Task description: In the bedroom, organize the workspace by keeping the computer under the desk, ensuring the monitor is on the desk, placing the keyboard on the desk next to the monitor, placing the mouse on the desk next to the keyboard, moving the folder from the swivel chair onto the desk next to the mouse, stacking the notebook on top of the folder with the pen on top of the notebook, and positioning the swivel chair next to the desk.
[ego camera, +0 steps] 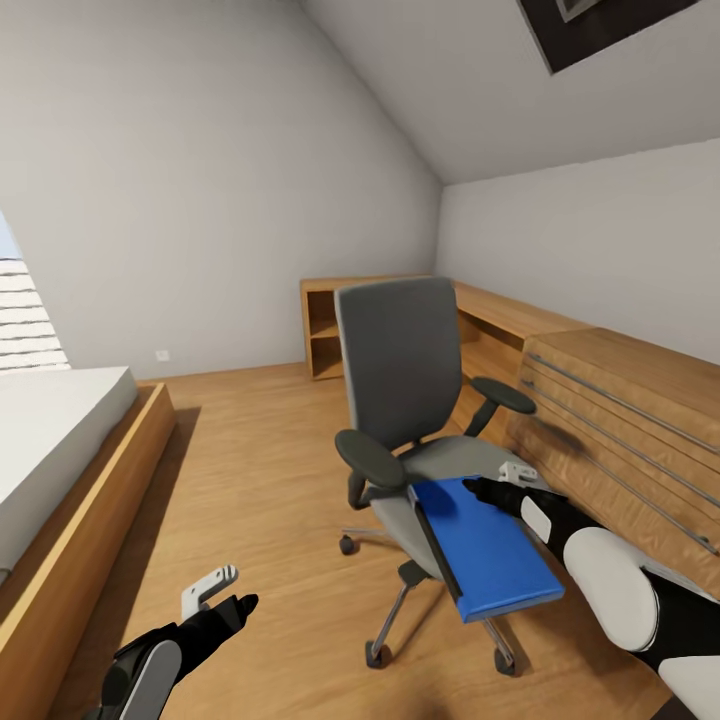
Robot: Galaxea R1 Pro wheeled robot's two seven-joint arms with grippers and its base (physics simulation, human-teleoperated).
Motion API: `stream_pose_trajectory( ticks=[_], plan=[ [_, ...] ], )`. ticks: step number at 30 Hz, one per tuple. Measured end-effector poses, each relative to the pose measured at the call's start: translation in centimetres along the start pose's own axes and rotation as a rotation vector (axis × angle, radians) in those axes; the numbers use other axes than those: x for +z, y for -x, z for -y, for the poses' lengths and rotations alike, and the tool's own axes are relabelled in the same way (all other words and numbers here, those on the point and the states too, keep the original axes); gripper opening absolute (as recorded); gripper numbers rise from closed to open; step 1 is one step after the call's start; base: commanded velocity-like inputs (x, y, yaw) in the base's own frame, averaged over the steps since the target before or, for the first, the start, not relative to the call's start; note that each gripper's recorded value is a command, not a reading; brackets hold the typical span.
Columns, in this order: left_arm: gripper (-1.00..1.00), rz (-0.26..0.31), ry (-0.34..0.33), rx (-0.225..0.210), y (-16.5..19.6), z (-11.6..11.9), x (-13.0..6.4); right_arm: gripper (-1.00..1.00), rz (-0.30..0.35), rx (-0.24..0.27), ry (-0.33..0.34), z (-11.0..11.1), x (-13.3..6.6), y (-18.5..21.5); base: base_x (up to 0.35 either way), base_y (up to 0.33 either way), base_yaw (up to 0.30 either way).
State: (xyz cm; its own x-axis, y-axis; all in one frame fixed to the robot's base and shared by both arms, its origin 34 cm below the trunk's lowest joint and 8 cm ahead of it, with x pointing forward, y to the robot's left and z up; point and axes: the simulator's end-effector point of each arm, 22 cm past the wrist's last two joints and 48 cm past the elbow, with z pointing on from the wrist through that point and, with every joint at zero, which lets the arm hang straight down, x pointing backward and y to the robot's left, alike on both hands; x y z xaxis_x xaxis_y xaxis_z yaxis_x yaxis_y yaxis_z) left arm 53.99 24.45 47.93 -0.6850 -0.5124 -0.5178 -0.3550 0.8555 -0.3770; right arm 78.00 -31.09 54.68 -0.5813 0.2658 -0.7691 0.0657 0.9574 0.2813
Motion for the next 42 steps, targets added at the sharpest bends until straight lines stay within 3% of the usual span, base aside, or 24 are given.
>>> stream_pose_trajectory(
  ticks=[42],
  plan=[
    [1.00, -0.048, 0.028, 0.002, -1.9, -1.1, 1.0, 1.00, -0.010, 0.002, -0.004, 0.1, 0.4, -0.6, 0.070, 0.003, 0.000]
  ],
)
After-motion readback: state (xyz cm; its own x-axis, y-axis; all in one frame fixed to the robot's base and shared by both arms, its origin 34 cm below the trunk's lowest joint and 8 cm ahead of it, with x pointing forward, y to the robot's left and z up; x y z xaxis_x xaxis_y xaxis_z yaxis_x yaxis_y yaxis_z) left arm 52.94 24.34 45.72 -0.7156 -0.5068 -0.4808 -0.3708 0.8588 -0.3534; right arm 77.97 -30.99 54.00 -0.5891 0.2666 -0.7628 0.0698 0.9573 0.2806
